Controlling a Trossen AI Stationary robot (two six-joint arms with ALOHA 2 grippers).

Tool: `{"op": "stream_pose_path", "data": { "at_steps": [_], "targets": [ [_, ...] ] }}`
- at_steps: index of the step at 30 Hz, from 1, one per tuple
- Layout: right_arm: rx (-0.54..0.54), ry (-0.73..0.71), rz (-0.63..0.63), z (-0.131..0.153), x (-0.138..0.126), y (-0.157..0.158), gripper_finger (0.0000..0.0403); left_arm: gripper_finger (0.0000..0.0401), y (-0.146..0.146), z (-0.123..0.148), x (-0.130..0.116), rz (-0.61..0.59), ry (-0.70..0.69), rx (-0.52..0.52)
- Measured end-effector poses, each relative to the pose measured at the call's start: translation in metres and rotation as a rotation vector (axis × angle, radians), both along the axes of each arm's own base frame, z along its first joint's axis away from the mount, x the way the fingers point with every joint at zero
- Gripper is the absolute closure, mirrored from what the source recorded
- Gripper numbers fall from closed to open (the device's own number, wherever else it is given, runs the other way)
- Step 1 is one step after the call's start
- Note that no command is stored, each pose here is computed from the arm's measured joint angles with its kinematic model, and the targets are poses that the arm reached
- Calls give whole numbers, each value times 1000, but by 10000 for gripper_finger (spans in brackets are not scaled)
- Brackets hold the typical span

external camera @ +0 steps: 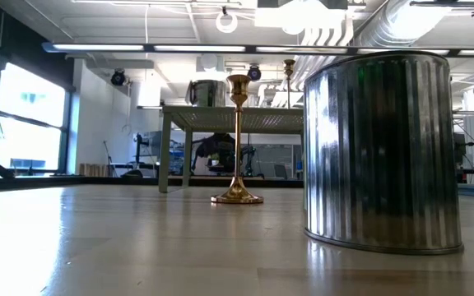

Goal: Pick & Place candle stick holders
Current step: Put the bottom gold candle holder on the shelf

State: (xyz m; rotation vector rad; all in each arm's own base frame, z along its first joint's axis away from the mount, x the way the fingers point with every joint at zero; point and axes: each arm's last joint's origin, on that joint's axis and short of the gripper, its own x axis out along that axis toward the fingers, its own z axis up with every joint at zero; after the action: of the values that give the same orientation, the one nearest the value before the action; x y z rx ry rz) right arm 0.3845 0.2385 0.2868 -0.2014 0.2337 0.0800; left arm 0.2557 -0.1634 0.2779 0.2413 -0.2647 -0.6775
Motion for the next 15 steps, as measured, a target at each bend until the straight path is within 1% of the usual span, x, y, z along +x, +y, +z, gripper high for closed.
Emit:
{"op": "stream_pose_path", "data": {
  "at_steps": [5,11,15],
  "targets": [
    [3,12,2,-5,5,-4,179,395,1,0,1,-6,1,-2],
    [17,-6,6,-3,6,-5,179,385,1,0,1,-5,-2,2],
    [16,-4,4,-3,8,-7,179,394,1,0,1,-2,-13,14]
  ]
}}
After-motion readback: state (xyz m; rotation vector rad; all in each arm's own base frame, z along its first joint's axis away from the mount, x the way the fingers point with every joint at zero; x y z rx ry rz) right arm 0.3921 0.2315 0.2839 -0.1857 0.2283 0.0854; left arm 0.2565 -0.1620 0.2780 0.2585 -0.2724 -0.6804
